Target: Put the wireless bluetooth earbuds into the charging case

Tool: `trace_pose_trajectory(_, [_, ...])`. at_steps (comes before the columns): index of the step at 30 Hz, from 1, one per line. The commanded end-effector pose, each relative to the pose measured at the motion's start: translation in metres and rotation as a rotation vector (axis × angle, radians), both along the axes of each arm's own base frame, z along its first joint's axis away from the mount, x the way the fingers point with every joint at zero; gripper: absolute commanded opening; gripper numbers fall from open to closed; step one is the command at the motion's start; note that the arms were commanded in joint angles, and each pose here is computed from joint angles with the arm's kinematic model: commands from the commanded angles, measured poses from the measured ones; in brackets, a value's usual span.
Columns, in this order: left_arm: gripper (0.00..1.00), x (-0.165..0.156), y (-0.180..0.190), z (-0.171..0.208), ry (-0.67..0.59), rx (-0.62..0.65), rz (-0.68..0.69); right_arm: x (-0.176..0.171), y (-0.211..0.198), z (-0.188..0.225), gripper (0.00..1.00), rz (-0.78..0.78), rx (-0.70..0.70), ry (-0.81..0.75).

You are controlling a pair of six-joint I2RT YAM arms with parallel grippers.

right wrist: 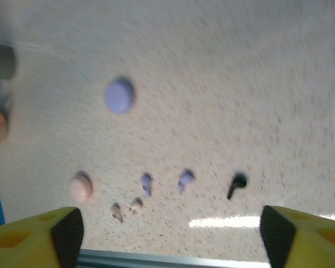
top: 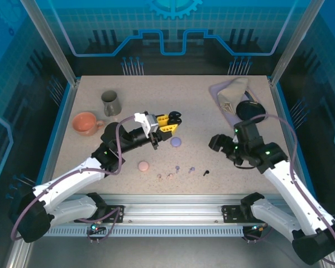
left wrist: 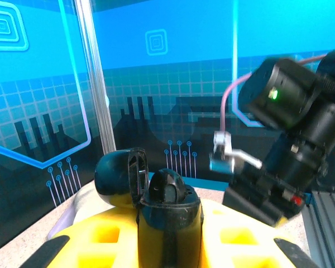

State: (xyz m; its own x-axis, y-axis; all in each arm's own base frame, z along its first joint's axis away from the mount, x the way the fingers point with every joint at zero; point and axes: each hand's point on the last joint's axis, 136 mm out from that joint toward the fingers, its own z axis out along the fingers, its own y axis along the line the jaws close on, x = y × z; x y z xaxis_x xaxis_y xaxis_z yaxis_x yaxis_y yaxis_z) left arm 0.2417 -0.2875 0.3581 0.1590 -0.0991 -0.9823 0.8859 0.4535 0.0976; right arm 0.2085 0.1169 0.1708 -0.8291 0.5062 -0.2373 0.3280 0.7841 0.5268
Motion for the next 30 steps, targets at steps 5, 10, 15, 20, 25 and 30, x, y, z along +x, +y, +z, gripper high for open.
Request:
trace_pose_trajectory(5, [0.0, -0.01, 0.007, 0.001, -0.055, 0.016, 0.015, -0.022, 0.021, -0.053, 0.71, -0.067, -0.024, 0.274])
trace_pose_trajectory(10, [0.0, -0.013, 0.01, 0.001, -0.067, 0.017, 0.014, -0.021, 0.029, -0.076, 0.63, -0.011, -0.125, 0.33])
trace_pose_trajectory(15, [0.0, -0.017, 0.011, 0.003, -0.076, 0.017, 0.007, -0.022, 0.033, -0.102, 0.53, 0.038, -0.176, 0.397])
trace_pose_trajectory(20, [0.0, -0.019, 0.012, 0.002, -0.075, 0.016, 0.003, -0.019, 0.038, -0.115, 0.49, 0.077, -0.195, 0.423])
trace_pose_trajectory(25, [0.0, -0.018, 0.012, 0.003, -0.075, 0.016, 0.005, -0.019, 0.035, -0.127, 0.46, 0.09, -0.229, 0.454])
trace_pose_trajectory(30, [0.0, -0.018, 0.011, 0.003, -0.074, 0.016, 0.003, -0.021, 0.032, -0.137, 0.43, 0.105, -0.255, 0.479])
